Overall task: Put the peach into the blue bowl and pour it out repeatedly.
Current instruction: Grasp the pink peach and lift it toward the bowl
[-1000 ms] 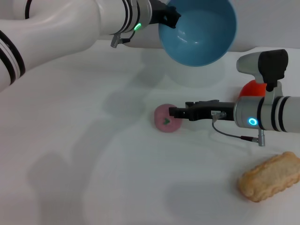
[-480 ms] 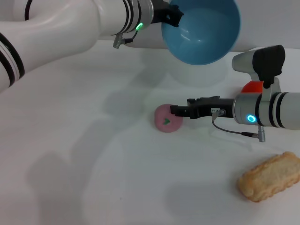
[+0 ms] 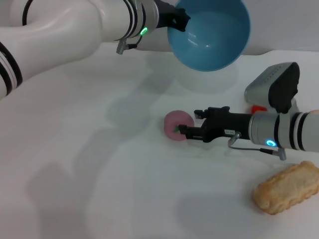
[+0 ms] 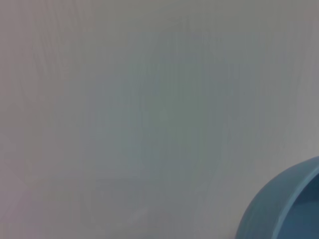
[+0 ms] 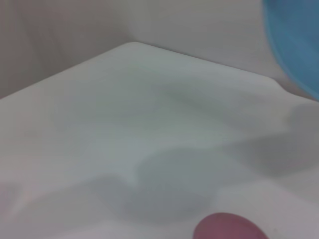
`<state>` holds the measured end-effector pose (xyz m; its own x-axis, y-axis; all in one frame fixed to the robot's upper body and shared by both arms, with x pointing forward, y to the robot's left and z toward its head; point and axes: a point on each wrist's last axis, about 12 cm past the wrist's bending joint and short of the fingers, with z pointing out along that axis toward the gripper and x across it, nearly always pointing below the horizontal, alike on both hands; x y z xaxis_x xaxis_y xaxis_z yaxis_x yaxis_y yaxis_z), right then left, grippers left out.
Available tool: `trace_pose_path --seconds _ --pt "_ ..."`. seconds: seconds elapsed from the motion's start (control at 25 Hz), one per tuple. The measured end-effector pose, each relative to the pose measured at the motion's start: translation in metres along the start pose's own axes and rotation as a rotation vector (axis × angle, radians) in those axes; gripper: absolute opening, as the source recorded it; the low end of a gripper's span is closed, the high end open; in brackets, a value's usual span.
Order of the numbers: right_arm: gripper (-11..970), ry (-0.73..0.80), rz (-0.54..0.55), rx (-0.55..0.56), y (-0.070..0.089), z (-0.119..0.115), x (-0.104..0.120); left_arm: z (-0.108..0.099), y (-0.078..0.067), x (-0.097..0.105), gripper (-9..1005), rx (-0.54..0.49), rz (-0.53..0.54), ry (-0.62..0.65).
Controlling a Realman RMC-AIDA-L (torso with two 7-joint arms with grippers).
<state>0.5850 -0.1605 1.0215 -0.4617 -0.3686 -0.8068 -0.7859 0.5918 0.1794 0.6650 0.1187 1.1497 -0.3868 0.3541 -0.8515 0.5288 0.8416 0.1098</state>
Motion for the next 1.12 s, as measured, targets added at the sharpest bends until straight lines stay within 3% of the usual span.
trace_pose_path --seconds 0.84,1.12 --pt "698 -0.027 0.066 0.017 0.012 0.008 0.003 0.0 0.0 0.004 -1 -0.005 0.001 -0.009" --pt "528 -0.017 0.074 0.026 0.013 0.01 0.005 0.0 0.001 0.003 -2 -0.008 0.0 -0.012"
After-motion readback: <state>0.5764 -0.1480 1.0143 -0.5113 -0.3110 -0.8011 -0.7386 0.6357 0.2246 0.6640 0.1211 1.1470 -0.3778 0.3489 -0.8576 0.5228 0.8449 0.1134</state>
